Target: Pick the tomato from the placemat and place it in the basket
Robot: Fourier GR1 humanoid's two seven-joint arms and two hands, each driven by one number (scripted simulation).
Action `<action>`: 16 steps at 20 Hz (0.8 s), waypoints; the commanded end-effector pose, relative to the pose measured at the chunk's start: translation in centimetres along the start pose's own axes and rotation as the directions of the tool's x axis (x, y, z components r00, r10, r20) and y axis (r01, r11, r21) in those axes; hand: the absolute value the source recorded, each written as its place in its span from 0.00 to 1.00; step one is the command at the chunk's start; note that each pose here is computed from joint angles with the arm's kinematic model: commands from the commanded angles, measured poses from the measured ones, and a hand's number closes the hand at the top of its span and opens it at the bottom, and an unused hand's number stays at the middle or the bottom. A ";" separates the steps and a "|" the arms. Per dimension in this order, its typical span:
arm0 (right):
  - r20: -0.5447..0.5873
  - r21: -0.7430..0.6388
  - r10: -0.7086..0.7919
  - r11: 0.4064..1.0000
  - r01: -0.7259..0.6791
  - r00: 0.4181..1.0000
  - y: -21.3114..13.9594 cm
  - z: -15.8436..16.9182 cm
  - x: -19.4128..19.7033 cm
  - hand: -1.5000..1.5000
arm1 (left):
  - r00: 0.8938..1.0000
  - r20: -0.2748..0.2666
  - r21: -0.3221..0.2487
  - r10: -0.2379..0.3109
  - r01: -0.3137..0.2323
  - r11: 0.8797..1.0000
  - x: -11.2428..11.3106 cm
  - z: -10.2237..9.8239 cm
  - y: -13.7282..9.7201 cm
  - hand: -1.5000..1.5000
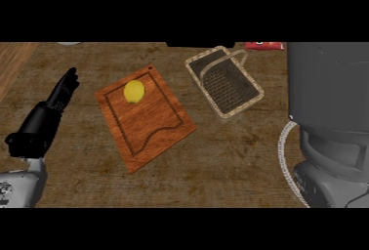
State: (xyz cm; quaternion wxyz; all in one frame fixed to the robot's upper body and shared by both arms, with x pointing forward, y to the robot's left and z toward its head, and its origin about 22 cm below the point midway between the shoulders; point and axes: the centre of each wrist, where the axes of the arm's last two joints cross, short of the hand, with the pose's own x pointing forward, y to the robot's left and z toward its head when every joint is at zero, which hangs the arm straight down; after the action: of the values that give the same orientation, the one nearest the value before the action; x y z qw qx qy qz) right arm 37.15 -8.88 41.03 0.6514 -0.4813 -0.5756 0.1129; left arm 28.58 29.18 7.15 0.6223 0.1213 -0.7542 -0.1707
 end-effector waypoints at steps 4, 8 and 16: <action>-0.222 0.109 0.210 0.976 -0.190 0.952 2.2 -1.4 1.4 1.00 | 1.000 -0.011 0.027 0.002 -0.002 1.000 -0.3 -0.5 -0.1 0.50; -0.230 0.138 0.339 0.939 -0.314 0.912 2.2 -2.0 1.4 1.00 | 1.000 -0.025 0.023 0.000 0.001 1.000 -0.8 0.0 0.9 0.50; -0.192 0.260 0.353 0.918 -0.300 0.916 2.4 -2.9 1.1 0.00 | 1.000 -0.027 0.032 0.003 -0.002 0.999 -0.2 -0.6 0.7 0.50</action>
State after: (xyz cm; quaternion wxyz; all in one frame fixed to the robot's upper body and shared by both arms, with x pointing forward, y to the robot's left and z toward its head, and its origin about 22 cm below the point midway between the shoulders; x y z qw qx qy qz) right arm 41.30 -8.40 39.51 0.6924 -0.5078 -0.4606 0.2248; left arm 28.87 29.44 7.01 0.6275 0.1300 -0.7500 -0.1639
